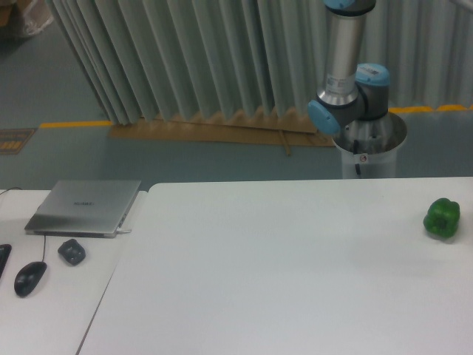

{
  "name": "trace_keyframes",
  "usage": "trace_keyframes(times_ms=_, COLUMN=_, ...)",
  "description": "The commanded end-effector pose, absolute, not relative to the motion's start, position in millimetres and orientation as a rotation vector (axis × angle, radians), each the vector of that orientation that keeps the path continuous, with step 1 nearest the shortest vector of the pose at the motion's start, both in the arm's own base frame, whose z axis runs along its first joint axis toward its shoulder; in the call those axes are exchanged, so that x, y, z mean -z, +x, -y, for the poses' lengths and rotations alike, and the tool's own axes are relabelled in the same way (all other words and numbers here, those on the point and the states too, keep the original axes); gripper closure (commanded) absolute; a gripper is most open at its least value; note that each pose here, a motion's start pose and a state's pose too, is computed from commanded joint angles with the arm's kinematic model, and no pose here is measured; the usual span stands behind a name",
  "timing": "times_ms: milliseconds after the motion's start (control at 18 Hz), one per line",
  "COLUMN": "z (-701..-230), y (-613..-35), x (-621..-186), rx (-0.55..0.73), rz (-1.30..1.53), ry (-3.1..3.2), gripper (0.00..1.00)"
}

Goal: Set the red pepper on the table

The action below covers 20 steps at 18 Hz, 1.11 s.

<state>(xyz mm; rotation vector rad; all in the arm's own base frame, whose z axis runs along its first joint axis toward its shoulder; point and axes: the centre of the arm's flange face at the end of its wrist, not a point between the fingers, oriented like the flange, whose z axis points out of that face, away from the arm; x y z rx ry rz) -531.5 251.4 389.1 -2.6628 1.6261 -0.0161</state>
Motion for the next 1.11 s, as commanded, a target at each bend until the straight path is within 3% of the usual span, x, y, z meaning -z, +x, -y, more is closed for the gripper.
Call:
trace_keyframes(times_ms=389, z=-264, y=-580, x=-396, rx=-0.271, rz=-1.242, ry=-2.769, gripper=0.00)
trace_keyframes(times_ms=778, z=-261, y=-611, x=-374, rx=-0.296, rz=-1.174, ry=-2.874, gripper=0.00)
trace_keyframes(times_ms=944, z=-261, y=-640, x=-328, rx=-0.245, rz=-1.148, ry=-2.923, gripper=0.00)
trace_keyframes(times_ms=1111, z=-260, y=-647, x=-327, rx=-0.269, rz=-1.136, ry=-2.932, gripper=0.00)
